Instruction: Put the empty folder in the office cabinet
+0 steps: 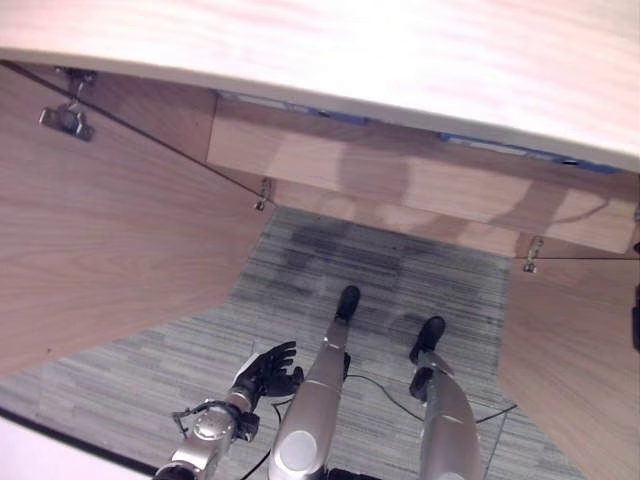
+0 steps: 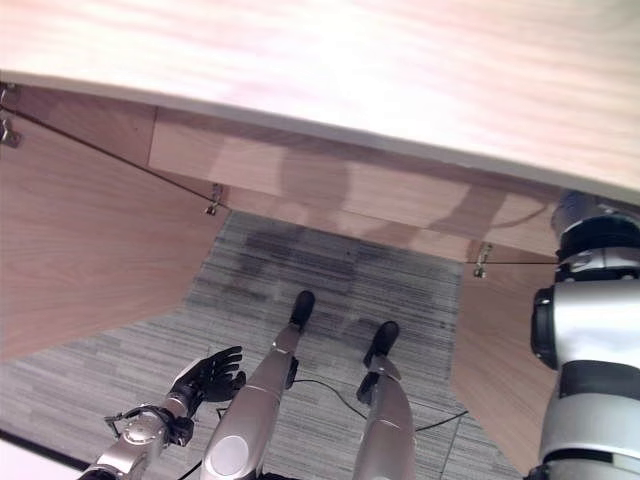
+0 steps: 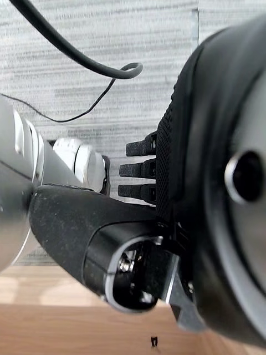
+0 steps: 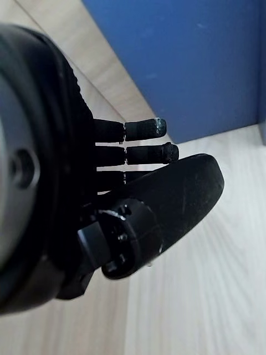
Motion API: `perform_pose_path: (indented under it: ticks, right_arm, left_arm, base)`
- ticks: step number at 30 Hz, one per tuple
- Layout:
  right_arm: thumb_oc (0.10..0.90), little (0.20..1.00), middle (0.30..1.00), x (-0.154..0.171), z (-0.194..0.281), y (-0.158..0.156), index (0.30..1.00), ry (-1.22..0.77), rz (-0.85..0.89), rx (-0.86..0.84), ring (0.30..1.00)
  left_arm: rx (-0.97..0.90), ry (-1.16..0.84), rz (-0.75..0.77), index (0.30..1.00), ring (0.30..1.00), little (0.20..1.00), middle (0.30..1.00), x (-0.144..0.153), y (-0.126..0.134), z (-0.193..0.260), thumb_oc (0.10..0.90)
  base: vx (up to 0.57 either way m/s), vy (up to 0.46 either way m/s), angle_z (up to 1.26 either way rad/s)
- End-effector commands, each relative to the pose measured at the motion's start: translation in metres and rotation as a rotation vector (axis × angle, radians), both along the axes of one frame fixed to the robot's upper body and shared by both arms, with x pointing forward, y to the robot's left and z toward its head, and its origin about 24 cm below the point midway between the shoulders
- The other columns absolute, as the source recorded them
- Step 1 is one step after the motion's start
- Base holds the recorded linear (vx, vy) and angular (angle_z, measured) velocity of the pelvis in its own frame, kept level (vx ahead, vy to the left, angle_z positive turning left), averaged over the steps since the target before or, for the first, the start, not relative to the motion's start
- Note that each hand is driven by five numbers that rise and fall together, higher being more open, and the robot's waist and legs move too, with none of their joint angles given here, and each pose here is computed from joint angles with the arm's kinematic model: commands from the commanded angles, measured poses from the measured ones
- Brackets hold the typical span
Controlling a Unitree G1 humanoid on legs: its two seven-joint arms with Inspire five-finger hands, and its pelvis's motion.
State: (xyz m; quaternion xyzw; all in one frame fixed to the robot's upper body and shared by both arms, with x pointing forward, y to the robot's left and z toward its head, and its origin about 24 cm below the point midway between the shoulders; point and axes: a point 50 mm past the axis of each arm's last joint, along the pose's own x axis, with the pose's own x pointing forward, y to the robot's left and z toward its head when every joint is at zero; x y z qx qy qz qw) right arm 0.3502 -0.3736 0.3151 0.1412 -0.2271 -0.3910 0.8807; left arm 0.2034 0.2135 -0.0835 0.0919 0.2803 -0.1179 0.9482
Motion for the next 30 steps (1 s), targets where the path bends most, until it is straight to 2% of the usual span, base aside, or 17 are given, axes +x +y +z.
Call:
perform_pose_path:
  ticks: [1, 6, 14, 25, 30]
  right_arm:
    - [0.400, 0.300, 0.300, -0.049, 0.054, -0.035, 0.300, -0.102, -0.188, -0.181, 0.300]
    - [0.400, 0.300, 0.300, -0.063, 0.058, -0.049, 0.300, -0.097, -0.250, -0.167, 0.300]
    - [0.400, 0.300, 0.300, -0.064, 0.046, -0.055, 0.300, -0.071, -0.272, -0.108, 0.300]
    - [0.400, 0.300, 0.300, -0.040, 0.027, -0.039, 0.300, -0.028, -0.198, -0.055, 0.300]
    - [0.400, 0.300, 0.300, -0.022, 0.032, -0.018, 0.300, -0.049, -0.107, -0.075, 0.300]
  left_arm:
    - [0.062, 0.140, -0.055, 0.900, 0.900, 0.900, 0.900, -0.051, 0.017, -0.019, 0.800]
    - [0.075, 0.134, -0.064, 0.900, 0.900, 0.900, 0.900, -0.051, 0.018, -0.018, 0.800]
    - [0.095, 0.135, -0.065, 0.900, 0.900, 0.900, 0.900, -0.054, 0.016, -0.020, 0.800]
    - [0.073, 0.091, -0.018, 0.900, 0.900, 0.900, 0.900, -0.039, 0.016, -0.014, 0.800]
    - [0.069, 0.097, -0.019, 0.900, 0.900, 0.900, 0.900, -0.038, 0.014, -0.016, 0.800]
  base:
    - [0.01, -0.053, 0.13]
    - [0.00, -0.043, 0.16]
    - [-0.01, -0.003, 0.08]
    - [0.00, 0.029, -0.03]
    - [0.01, 0.016, -0.05]
